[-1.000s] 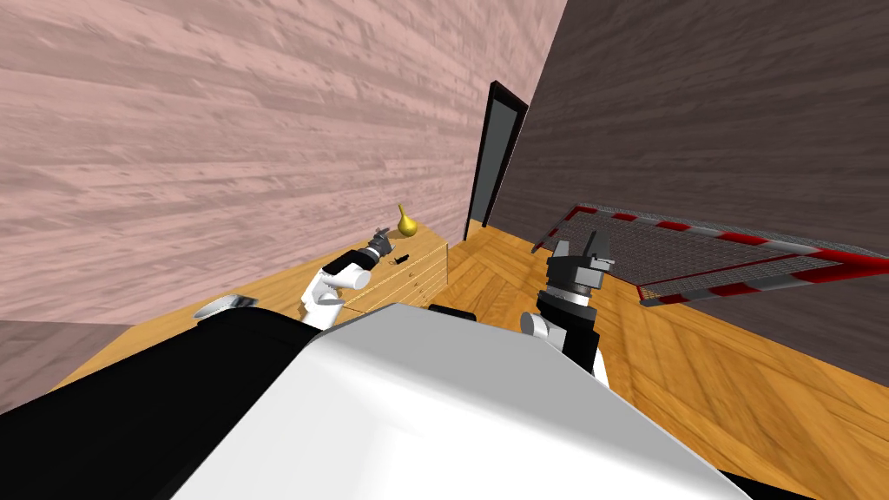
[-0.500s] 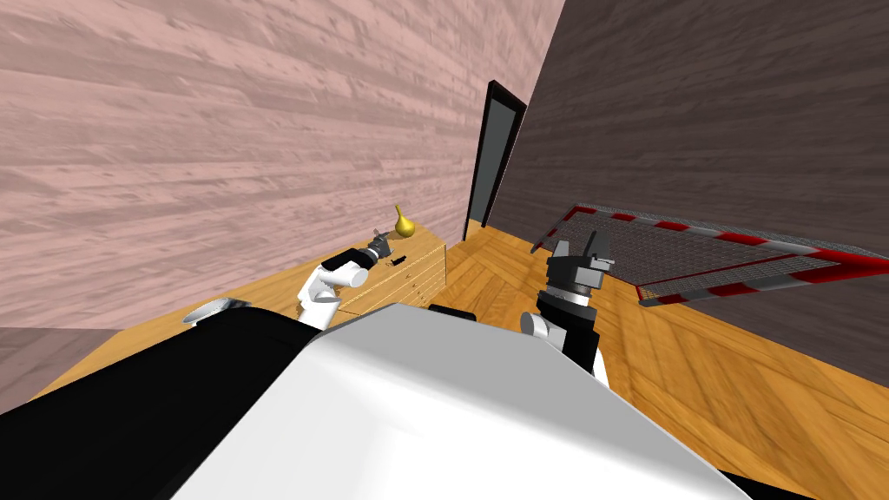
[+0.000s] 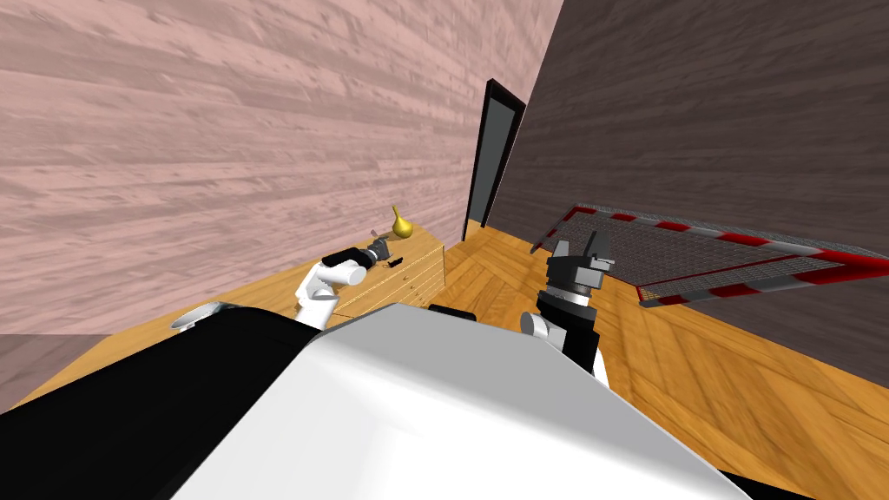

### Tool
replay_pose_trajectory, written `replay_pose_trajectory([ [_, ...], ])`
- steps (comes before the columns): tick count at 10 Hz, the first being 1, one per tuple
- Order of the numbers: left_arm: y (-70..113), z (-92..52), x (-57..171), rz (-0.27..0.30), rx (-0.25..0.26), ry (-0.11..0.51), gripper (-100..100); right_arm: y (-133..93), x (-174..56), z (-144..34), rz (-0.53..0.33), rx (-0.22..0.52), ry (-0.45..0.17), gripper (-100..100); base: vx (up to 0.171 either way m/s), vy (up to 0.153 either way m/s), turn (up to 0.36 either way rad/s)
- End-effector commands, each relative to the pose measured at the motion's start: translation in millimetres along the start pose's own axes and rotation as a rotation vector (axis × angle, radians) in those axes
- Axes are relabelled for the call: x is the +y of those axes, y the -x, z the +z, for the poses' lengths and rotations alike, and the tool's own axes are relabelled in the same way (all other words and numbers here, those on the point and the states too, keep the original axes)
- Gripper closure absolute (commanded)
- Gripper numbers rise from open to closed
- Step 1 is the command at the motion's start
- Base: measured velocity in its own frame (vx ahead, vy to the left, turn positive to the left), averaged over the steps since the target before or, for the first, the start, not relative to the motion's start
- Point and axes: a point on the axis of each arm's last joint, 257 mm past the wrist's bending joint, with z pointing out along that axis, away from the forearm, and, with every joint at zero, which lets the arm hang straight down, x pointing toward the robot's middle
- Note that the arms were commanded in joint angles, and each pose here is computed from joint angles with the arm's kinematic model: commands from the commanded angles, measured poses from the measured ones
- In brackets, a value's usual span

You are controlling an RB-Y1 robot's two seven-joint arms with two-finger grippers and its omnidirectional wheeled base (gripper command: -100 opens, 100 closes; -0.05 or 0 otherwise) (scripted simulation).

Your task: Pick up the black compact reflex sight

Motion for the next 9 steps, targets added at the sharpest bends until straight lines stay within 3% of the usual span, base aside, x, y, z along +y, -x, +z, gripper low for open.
replay_pose_trajectory([
  [1,9.7,1.1,8,-0.03,-0.011,0.05,-100,0,0,0.0,0.0,0.0,0.0,0,0.043,-0.035,-0.008],
  [9,32.6,-3.5,53,-0.097,-0.062,0.25,-100,0,0,0.0,0.0,0.0,0.0,0,0.041,-0.02,0.0],
])
